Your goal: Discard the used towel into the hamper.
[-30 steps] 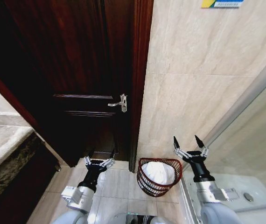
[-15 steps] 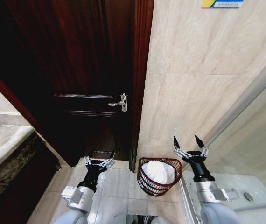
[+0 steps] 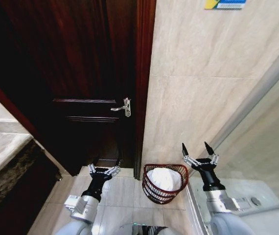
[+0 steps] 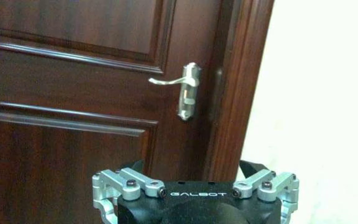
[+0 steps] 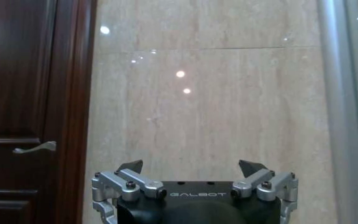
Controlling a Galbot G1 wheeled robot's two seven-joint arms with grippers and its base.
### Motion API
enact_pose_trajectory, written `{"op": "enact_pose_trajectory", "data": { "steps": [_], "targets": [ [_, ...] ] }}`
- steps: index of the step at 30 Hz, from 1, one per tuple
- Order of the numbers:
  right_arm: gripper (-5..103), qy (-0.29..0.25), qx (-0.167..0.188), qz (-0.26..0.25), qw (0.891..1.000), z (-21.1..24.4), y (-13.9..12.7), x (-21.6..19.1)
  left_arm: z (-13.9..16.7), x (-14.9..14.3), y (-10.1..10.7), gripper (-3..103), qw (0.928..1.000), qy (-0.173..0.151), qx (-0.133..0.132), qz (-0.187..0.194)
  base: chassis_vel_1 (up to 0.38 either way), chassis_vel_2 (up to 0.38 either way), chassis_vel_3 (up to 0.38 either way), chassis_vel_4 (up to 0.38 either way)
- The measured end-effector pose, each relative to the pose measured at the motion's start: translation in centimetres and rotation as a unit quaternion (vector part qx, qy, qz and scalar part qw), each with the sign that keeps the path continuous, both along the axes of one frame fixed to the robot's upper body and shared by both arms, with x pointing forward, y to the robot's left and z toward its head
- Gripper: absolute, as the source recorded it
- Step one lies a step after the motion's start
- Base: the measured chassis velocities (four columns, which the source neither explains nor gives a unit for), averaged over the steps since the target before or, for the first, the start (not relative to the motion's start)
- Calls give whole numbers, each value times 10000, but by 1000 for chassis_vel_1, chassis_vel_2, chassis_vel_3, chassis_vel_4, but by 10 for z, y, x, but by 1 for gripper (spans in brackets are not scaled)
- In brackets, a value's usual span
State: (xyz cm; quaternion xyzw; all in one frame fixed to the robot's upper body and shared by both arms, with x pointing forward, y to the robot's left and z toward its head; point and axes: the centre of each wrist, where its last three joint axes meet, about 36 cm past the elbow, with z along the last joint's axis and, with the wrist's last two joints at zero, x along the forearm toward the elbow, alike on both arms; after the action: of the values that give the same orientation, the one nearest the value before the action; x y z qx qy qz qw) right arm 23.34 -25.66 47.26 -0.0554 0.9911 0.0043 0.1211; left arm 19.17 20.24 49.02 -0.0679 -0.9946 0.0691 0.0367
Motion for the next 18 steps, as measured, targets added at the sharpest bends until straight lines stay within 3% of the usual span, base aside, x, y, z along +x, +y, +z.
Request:
{"op": "enact_pose_trajectory", "data": {
  "steps": [18],
  "targets": [
    [100, 0, 0, 0, 10000, 0, 0, 0, 0, 0, 0, 100, 10000, 0, 0, 0, 0, 0, 0, 0]
  ]
}}
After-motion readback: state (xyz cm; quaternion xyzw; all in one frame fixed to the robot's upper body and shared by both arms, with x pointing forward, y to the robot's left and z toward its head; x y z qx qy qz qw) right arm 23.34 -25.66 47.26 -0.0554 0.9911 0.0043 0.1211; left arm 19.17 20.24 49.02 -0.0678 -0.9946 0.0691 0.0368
